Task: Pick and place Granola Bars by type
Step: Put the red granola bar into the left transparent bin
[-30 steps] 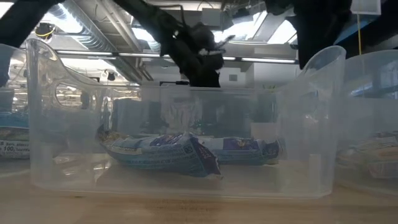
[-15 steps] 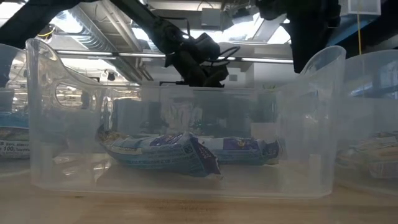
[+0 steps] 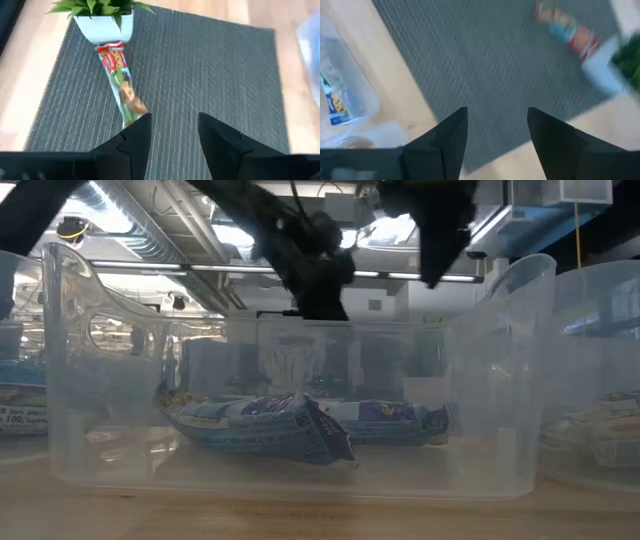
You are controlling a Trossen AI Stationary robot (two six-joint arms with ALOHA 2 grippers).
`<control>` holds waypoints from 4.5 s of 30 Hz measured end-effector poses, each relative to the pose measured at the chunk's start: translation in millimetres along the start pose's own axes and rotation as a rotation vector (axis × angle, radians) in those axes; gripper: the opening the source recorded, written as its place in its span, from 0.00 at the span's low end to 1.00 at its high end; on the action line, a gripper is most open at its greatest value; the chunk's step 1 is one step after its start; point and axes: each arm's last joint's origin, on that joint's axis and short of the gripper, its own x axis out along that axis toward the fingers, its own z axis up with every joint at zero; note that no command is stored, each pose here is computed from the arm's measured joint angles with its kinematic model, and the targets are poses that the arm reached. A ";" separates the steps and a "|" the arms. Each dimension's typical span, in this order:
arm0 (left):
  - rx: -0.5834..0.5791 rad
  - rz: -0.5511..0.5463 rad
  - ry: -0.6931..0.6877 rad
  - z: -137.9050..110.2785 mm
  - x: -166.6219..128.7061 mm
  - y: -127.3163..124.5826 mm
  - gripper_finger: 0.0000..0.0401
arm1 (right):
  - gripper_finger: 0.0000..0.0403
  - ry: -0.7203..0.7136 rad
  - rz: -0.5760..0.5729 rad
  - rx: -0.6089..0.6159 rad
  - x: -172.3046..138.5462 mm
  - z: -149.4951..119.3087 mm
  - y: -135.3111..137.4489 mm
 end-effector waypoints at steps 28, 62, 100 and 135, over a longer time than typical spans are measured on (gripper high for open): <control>-0.080 0.077 -0.395 -70.2 -104.7 -41.5 0.39 | 0.70 -0.140 0.272 -0.633 88.7 82.5 -150.3; -0.153 0.030 -0.350 -72.7 -99.9 -52.4 0.39 | 0.36 0.096 0.141 -0.732 196.4 86.9 -148.8; -0.045 0.046 -0.776 -145.4 -160.5 -66.6 0.39 | 0.12 -0.998 0.701 -0.516 -26.5 186.3 -100.1; 0.197 -0.045 -0.971 -131.3 -174.8 -79.1 0.66 | 0.12 -1.066 0.522 -0.386 -39.5 176.3 -14.2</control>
